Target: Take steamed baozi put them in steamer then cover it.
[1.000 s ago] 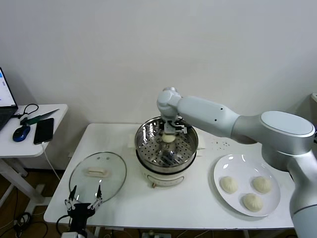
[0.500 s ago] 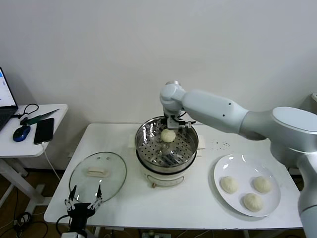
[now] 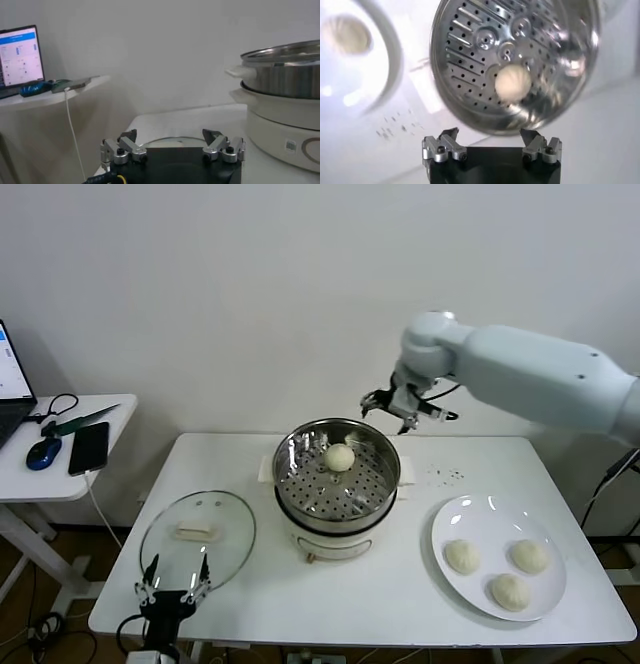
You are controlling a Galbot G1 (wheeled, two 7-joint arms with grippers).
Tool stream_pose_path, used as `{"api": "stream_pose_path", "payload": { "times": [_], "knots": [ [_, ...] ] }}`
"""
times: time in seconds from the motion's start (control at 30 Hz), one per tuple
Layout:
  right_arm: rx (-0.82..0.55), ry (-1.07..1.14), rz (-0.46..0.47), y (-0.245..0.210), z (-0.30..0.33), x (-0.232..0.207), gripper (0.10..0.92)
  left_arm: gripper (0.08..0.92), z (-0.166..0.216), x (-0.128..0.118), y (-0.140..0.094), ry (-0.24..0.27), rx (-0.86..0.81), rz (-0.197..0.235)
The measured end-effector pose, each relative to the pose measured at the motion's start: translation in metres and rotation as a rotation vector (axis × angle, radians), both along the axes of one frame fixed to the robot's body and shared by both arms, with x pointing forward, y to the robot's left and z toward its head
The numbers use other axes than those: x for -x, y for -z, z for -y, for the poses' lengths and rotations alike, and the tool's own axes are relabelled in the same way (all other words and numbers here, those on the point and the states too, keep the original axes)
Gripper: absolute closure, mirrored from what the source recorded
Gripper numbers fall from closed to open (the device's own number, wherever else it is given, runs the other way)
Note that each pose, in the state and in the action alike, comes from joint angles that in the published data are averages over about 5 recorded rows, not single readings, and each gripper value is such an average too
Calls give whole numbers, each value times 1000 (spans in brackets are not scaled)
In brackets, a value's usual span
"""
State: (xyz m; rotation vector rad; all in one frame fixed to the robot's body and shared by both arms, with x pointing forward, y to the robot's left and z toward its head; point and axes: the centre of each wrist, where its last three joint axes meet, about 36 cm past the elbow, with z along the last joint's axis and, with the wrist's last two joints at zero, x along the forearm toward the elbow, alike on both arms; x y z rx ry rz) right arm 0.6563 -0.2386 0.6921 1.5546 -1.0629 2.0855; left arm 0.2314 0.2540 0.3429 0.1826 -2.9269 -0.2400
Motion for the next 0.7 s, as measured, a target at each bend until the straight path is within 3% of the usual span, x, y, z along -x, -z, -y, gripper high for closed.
{"api": "stream_pose_path", "payload": {
  "times": [0.37,0.7],
  "knots": [
    [-160,494,-177,59,106,40,200,177,-1,2,0,5,0,-4],
    [-169,692,-332,136,145,70,200,177,-2,5,1,8,-1,-12]
  ]
}}
